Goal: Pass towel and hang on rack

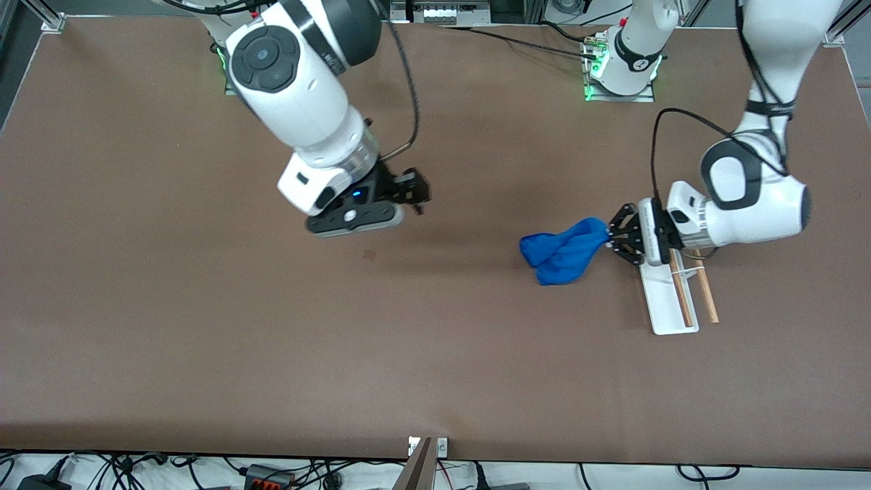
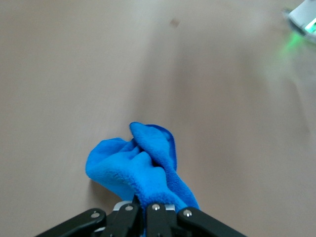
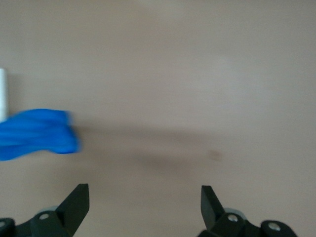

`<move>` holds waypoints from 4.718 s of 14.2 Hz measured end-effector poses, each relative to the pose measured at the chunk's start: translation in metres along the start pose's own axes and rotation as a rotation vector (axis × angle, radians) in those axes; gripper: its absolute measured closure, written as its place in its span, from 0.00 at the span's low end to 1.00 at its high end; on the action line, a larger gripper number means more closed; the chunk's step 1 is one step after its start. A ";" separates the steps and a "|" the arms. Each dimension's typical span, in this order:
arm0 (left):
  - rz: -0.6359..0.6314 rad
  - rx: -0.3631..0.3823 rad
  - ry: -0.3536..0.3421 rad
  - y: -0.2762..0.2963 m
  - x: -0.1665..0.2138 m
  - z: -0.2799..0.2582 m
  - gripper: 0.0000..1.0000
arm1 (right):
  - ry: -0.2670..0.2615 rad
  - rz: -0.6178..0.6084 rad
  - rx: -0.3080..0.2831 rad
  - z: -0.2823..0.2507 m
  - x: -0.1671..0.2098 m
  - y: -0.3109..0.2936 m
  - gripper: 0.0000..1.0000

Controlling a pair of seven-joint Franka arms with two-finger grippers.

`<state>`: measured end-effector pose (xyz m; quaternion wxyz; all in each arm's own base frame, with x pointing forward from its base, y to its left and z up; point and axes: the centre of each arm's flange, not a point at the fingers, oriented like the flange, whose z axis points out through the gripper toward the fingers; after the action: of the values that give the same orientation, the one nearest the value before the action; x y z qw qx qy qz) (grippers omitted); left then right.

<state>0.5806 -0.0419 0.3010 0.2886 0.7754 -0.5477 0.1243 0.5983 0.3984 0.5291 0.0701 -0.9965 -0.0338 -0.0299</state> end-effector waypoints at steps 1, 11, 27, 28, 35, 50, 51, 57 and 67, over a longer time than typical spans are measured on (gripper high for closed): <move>-0.056 -0.005 -0.065 0.001 0.000 -0.019 0.97 | -0.018 0.000 -0.056 0.002 0.007 0.023 0.00; -0.334 0.090 -0.280 -0.037 -0.066 -0.129 0.97 | -0.048 0.205 -0.212 -0.025 0.072 0.266 0.00; -0.334 0.063 -0.293 -0.113 -0.167 -0.131 0.97 | -0.068 0.110 -0.148 -0.121 -0.018 0.416 0.00; -0.320 0.070 -0.288 -0.116 -0.173 -0.129 0.97 | -0.068 0.108 -0.150 -0.116 -0.025 0.415 0.00; -0.311 0.054 -0.262 -0.127 -0.197 -0.108 0.79 | -0.042 0.104 -0.160 -0.102 -0.058 0.415 0.00; -0.318 0.056 -0.192 -0.125 -0.229 -0.137 0.00 | -0.030 0.104 -0.161 -0.115 -0.062 0.415 0.00; -0.317 0.045 -0.189 -0.124 -0.228 -0.141 0.00 | -0.031 0.103 -0.161 -0.114 -0.062 0.414 0.00; -0.291 -0.003 -0.177 -0.117 -0.206 -0.182 0.00 | -0.033 0.095 -0.161 -0.113 -0.061 0.410 0.00; -0.318 0.002 -0.218 -0.074 -0.155 -0.249 0.00 | -0.050 0.102 -0.160 -0.112 -0.063 0.413 0.00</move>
<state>0.6222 0.2412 0.3995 0.2428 0.8615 -0.4459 -0.0069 0.5586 -0.0294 0.5791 -0.0089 -0.9998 0.0175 -0.0042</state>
